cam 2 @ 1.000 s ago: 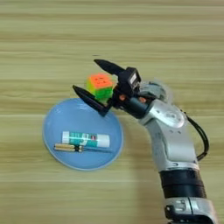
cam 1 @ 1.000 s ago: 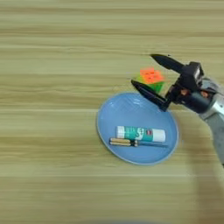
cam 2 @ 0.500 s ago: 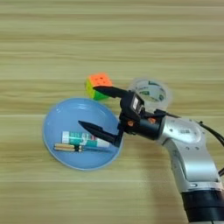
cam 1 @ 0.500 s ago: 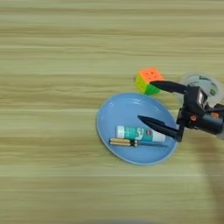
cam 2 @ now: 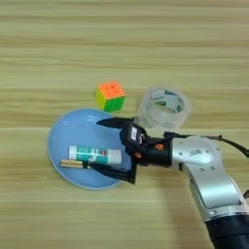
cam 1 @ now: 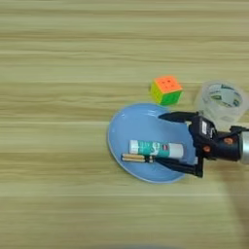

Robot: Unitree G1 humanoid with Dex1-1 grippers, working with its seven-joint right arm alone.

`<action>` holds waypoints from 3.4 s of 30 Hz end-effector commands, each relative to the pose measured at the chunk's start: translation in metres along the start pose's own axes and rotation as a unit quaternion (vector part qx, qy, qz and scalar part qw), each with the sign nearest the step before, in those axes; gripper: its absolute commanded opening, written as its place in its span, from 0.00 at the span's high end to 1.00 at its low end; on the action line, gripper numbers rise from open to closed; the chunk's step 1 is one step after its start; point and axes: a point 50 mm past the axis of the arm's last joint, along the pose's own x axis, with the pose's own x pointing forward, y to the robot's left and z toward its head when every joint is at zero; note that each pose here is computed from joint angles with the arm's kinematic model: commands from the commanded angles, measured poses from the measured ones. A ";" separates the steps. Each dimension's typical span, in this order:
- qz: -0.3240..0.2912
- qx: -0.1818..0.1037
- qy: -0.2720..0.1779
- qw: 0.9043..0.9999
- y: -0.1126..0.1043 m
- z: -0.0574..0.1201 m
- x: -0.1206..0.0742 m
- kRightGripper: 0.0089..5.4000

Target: Move the objects on the table

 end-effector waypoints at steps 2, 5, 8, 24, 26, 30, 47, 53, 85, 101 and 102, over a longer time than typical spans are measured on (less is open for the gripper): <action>-0.007 -0.049 0.026 0.998 -0.020 0.012 -0.002 0.00; 0.006 -0.055 0.044 0.997 -0.023 0.009 0.002 0.00; 0.012 -0.054 0.051 0.997 -0.026 0.008 0.004 0.00; 0.109 -0.041 0.068 0.991 -0.003 0.001 0.005 0.00; 0.123 -0.042 0.071 0.989 0.001 0.001 0.003 0.00; 0.149 -0.034 0.069 0.986 0.008 0.004 -0.002 0.00; 0.155 -0.028 0.032 0.987 0.007 0.021 -0.010 0.00; 0.063 -0.029 -0.059 0.996 -0.018 0.046 -0.007 0.00; -0.420 0.022 -0.092 0.903 -0.147 0.066 -0.110 0.00; -0.427 0.118 0.055 0.895 -0.152 0.012 -0.132 0.00; -0.427 0.124 0.060 0.894 -0.152 0.009 -0.132 0.00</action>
